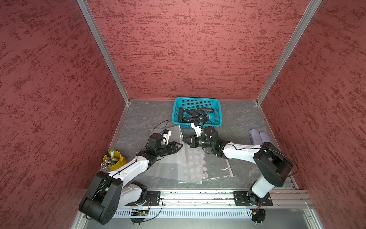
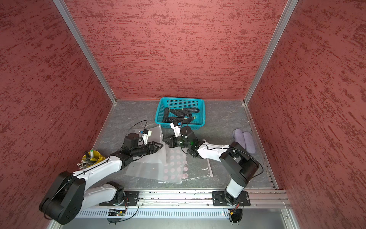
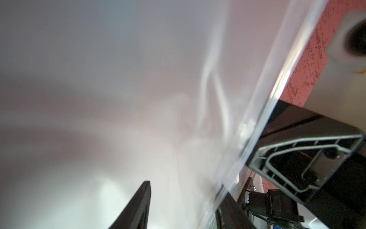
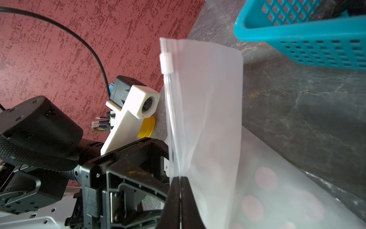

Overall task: Place the eggplant in a zip-top bag and seal the zipper
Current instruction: Open the zipper food storage bag.

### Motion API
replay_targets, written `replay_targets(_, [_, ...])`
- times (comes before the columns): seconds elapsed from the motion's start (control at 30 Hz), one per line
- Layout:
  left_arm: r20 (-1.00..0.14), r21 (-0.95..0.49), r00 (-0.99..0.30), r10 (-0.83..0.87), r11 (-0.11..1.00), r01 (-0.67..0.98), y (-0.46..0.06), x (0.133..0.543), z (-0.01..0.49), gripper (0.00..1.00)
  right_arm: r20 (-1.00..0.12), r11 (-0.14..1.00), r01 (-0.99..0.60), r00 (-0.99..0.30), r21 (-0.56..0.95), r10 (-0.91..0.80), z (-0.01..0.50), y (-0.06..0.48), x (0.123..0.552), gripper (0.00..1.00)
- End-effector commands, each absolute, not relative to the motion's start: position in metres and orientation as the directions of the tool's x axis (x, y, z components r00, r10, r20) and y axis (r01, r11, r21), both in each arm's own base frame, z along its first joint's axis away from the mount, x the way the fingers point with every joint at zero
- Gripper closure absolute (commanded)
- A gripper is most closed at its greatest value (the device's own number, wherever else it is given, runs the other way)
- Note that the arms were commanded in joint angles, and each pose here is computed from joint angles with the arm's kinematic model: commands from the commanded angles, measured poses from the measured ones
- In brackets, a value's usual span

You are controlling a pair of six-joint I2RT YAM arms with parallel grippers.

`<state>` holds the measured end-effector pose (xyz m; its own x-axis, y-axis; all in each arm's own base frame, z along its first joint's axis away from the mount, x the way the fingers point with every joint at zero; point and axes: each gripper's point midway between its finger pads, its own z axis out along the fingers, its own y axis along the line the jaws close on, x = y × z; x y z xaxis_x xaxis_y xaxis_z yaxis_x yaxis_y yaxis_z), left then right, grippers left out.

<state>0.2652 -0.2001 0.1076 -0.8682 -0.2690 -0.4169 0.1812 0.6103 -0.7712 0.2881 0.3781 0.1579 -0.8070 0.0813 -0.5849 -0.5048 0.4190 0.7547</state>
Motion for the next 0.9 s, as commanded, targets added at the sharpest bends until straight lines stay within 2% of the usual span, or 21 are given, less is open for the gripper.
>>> replay_targets(0.0, [-0.411, -0.779, -0.865, -0.289, 0.604, 0.168, -0.196, 0.267, 0.104, 0.57, -0.606, 0.430, -0.521, -0.791, 0.738, 0.082, 0.160, 0.379, 0.294, 1.00])
replay_targets(0.2, [-0.405, -0.792, -0.867, -0.289, 0.584, 0.176, -0.199, 0.268, 0.109, 0.66, -0.612, 0.483, -0.513, -0.789, 0.709, 0.061, 0.146, 0.376, 0.297, 1.00])
replay_targets(0.6, [-0.386, -0.784, -0.873, -0.300, 0.605, 0.139, -0.195, 0.270, 0.103, 0.75, -0.636, 0.585, -0.500, -0.771, 0.639, 0.035, 0.127, 0.366, 0.305, 1.00])
replay_targets(0.73, [-0.386, -0.798, -0.875, -0.292, 0.581, 0.158, -0.200, 0.271, 0.107, 0.50, -0.631, 0.571, -0.504, -0.775, 0.648, 0.033, 0.128, 0.369, 0.303, 1.00])
replay_targets(0.87, [-0.403, -0.799, -0.880, -0.252, 0.566, 0.204, -0.212, 0.270, 0.110, 0.37, -0.627, 0.547, -0.508, -0.778, 0.665, 0.040, 0.133, 0.373, 0.301, 1.00])
